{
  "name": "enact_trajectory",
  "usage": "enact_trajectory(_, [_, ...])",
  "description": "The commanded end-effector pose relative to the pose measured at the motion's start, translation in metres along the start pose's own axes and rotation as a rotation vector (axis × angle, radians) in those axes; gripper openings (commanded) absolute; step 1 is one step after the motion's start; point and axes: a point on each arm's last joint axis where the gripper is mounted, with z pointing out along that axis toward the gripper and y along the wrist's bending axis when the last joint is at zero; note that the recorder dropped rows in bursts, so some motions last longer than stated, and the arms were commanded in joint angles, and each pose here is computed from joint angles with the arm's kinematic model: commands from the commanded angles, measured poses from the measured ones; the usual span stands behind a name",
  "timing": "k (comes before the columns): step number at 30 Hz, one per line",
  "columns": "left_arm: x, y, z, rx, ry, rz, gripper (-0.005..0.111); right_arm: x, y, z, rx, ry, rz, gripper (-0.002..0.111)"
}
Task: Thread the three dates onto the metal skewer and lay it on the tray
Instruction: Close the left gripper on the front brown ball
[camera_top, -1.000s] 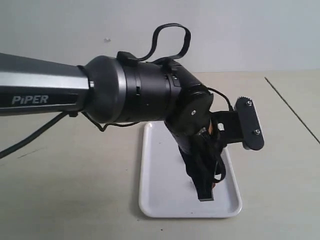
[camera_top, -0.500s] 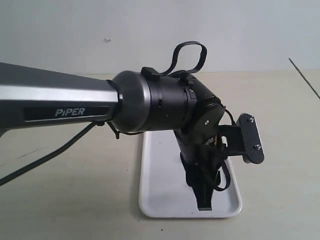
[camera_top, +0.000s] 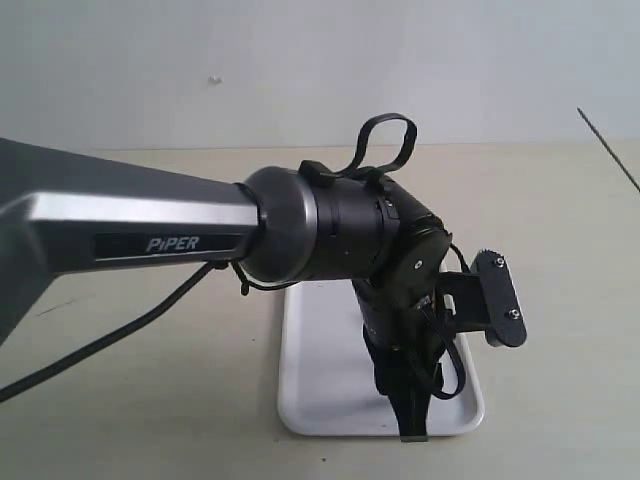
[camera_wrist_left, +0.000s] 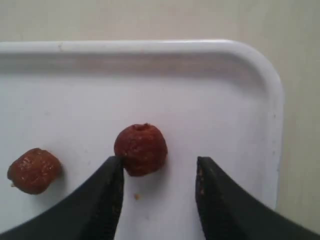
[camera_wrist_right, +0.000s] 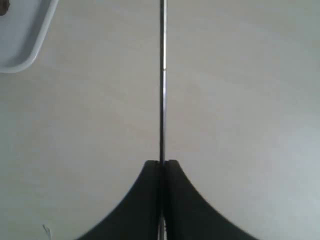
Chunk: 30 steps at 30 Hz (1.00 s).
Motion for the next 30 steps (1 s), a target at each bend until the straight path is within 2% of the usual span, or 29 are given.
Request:
enact_trajectory(1, [-0.004,0.001,0.002,-0.005,-0.028,0.008,0.046,0.0,-0.001,-0.001,0.007,-0.02,0.008,0.0])
enact_trajectory(13, [-0.003,0.007,0.01,-0.044,-0.053,0.051,0.046,0.0,-0.001,-0.001,0.005,-0.021,0.007,0.0])
enact_trajectory(21, [-0.002,0.011,0.011,-0.061,-0.054,0.224,0.046,0.0,-0.001,-0.001,0.002,-0.021,0.011,0.0])
enact_trajectory(30, [-0.002,0.012,0.012,-0.068,-0.06,0.247,0.046,0.0,-0.001,-0.001,0.0,-0.021,0.01,0.0])
